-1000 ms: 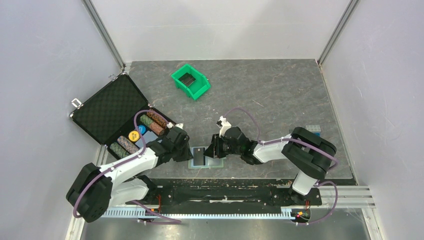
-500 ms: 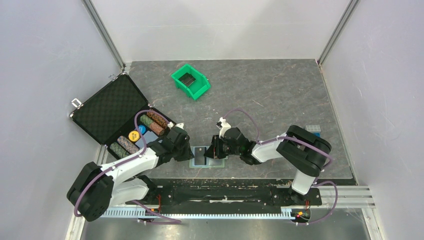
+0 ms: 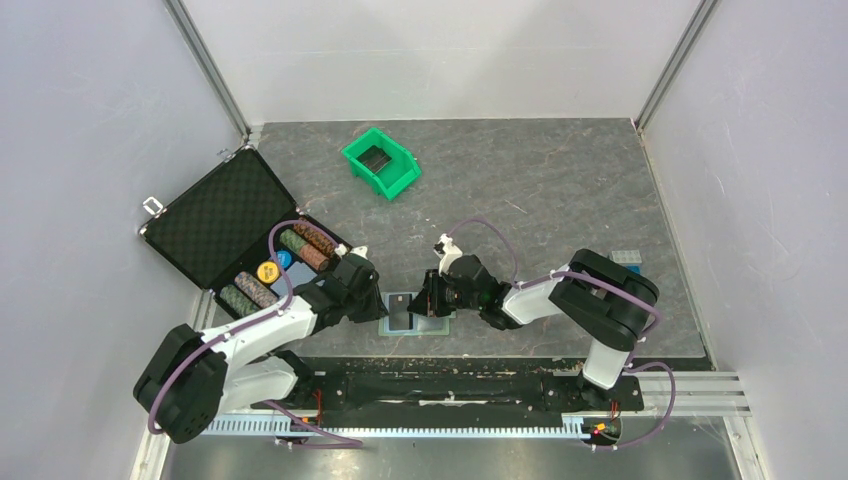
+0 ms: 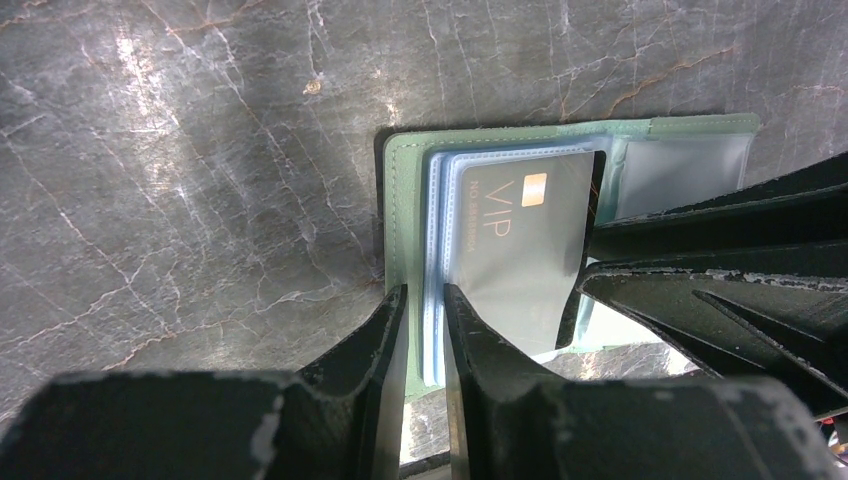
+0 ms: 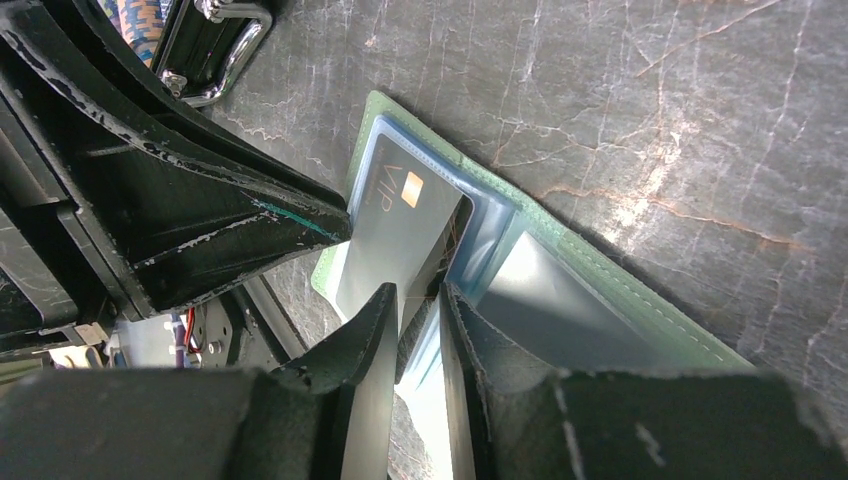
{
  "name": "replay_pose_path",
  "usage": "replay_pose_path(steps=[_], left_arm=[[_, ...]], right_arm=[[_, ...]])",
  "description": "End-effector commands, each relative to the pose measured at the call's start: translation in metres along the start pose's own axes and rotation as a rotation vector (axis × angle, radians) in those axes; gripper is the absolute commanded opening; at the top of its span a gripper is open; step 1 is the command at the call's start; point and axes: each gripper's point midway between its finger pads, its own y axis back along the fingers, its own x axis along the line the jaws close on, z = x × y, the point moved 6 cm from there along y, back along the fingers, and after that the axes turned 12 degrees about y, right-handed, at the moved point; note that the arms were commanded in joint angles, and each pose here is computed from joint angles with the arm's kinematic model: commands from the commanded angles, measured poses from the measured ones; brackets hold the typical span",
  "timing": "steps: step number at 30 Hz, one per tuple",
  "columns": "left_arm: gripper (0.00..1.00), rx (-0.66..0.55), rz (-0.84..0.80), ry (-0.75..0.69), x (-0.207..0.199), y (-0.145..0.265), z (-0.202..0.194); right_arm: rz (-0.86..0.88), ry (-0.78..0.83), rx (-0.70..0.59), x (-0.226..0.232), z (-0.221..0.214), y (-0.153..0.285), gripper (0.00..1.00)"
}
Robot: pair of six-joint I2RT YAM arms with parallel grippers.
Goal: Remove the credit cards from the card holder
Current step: Remove the credit card from the card holder.
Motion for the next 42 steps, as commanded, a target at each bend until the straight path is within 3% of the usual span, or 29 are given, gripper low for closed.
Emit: replay_pose_path(steps=[1, 11, 25, 34, 42], left_arm=[[0.25, 0.008, -0.004, -0.002, 0.005, -0.004, -0.004], [0.25, 0.009, -0.005, 0.001, 0.005, -0.005, -0.005], [0.25, 0.037, -0.062, 0.017, -0.002, -0.004, -0.008], [0.23, 0.062, -0.089, 0.032, -0.005, -0.007, -0.012], [0.22, 0.057, -0.041, 0.037, 0.001, -0.009, -0.011]], right_arm=[[0.030, -0.009, -0.017, 0.002, 0.000, -0.002, 0.24], [0.004, -0.027, 0.002, -0.004, -0.006, 0.000, 0.25], [0.111, -0.088, -0.035, 0.005, -0.005, 0.002, 0.20], [0.201, -0.153, -0.135, 0.006, 0.004, 0.014, 0.00], [0.161, -0.140, -0.124, -0.002, 0.003, 0.022, 0.00]])
